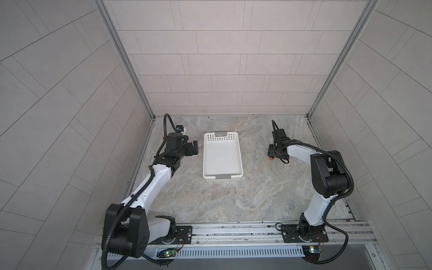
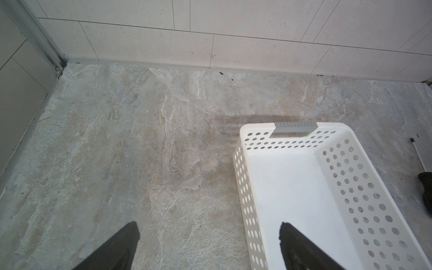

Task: Put the screwdriver in the bin
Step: Pick up the screwdriver from the top-right of the table.

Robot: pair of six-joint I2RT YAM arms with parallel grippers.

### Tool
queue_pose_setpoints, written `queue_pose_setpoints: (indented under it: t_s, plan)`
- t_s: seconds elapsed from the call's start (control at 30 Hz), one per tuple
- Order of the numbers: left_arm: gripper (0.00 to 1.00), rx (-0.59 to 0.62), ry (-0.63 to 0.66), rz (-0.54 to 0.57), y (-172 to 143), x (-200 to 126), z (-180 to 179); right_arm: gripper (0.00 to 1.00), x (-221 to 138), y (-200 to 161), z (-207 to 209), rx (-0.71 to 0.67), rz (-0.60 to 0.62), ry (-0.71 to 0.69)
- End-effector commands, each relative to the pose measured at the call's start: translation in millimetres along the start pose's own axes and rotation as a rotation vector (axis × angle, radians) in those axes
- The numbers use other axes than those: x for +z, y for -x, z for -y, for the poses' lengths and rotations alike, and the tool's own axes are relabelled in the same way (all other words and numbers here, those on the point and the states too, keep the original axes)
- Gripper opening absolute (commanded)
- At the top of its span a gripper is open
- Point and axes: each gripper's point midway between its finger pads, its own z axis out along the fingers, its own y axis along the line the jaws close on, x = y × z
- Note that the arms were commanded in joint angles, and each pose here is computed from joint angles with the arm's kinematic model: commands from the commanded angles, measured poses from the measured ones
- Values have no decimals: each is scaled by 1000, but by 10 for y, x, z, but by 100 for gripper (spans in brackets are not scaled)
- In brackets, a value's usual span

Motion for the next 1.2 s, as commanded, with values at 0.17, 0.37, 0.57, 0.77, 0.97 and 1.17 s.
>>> queue_pose_setpoints:
  t_s: [0.17,0.37,0.57,0.77,0.97,1.17]
  plan:
    - [100,15,-2,24,37,-20,14,53,158,-92,-20,40,-49,44]
    - [100,15,-3,26,40,-25,17,33,172,-99,-16,40,-53,46]
    - [100,13,3,27,34,-23,5,16,183,-112,-13,36,-62,44]
    - [100,12,21,38,38,-47,-31,7,96,-74,-9,41,-45,51]
    - [100,10,22,34,33,-33,-31,4,-138,0,8,36,-7,41]
    - [100,10,31,40,47,-37,-50,3,-604,102,-195,-53,54,35]
